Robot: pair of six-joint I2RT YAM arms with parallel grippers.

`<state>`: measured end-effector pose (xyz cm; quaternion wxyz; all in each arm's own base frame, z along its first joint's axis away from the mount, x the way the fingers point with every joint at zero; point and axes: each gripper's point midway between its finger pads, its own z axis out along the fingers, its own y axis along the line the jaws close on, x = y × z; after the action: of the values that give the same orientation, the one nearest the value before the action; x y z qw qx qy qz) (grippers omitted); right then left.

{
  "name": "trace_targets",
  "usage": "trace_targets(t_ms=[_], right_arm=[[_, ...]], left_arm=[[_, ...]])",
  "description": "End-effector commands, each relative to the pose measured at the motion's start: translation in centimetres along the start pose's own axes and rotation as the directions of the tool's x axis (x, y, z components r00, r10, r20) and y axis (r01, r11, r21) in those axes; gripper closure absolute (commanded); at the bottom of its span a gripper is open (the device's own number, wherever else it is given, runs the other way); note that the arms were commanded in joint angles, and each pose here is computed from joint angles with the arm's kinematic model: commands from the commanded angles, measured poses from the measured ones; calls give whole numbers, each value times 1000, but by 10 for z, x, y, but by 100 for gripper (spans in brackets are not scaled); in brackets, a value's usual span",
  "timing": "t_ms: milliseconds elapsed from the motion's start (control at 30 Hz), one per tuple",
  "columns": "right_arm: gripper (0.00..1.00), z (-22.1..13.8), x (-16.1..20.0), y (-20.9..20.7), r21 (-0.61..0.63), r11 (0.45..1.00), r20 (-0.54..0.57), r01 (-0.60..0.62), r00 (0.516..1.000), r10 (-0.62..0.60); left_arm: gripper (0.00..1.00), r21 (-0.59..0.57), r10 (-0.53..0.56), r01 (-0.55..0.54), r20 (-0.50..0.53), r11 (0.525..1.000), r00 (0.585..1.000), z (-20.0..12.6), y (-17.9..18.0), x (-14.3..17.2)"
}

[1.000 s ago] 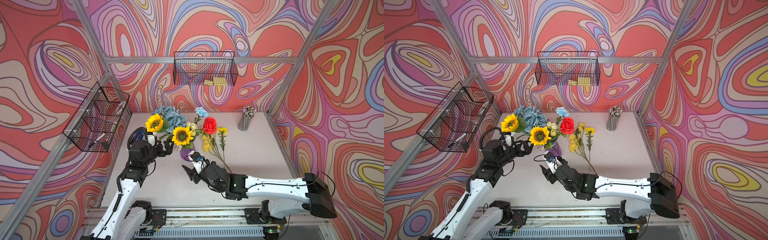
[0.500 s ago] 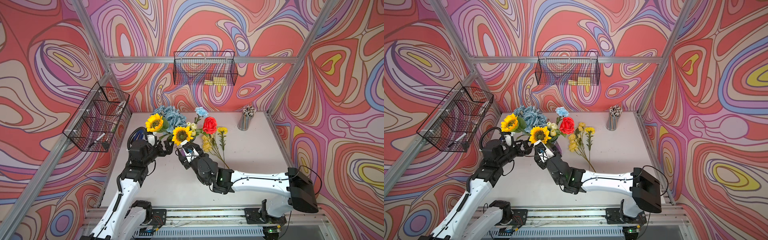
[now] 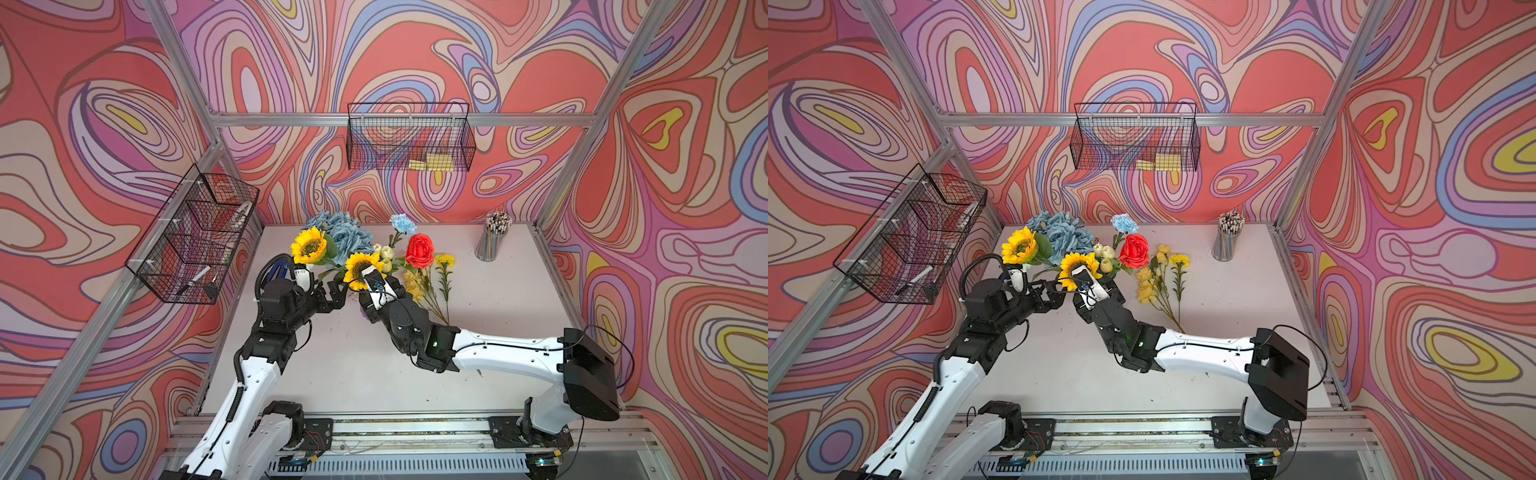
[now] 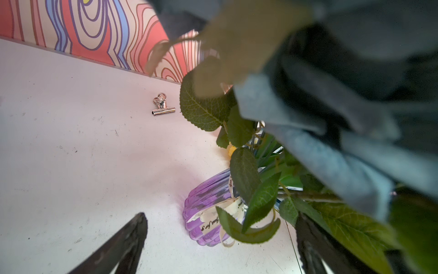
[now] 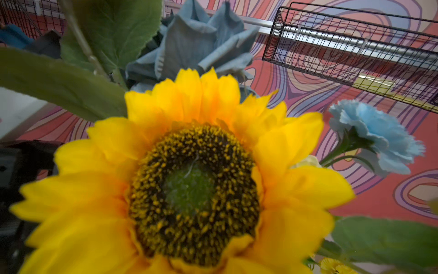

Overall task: Pick out yellow flowers from the vase
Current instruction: Pick up the flower from the vase.

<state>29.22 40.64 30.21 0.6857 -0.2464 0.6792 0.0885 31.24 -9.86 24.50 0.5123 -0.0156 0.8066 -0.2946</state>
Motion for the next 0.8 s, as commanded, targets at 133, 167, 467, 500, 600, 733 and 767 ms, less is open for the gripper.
trace_targets(t_ms=[133,167,467,500,600,733,767], right_arm=[[50,17,-1,-10,40,999,2,-22,1000,22],[52,19,-1,-15,51,998,-5,-37,999,38],[90,16,-13,-14,4,998,32,-62,998,62],[95,16,-14,-13,-2,998,36,-64,997,64],[100,17,-18,-9,-28,997,40,-72,997,74],[100,13,-30,-8,-57,995,47,-85,995,88],[100,12,-32,-9,-61,994,47,-87,995,90]], left_arm=[[2,26,29,-30,43,999,999,-3,-8,-14],[2,25,30,-31,44,999,999,-3,-8,-14],[2,27,29,-30,42,999,999,-4,-8,-14],[2,27,29,-31,43,999,999,-4,-8,-15],[2,22,29,-30,44,999,999,-4,-8,-15],[2,22,30,-31,44,999,999,-4,-8,-15],[2,20,30,-31,40,999,999,-4,-7,-14]])
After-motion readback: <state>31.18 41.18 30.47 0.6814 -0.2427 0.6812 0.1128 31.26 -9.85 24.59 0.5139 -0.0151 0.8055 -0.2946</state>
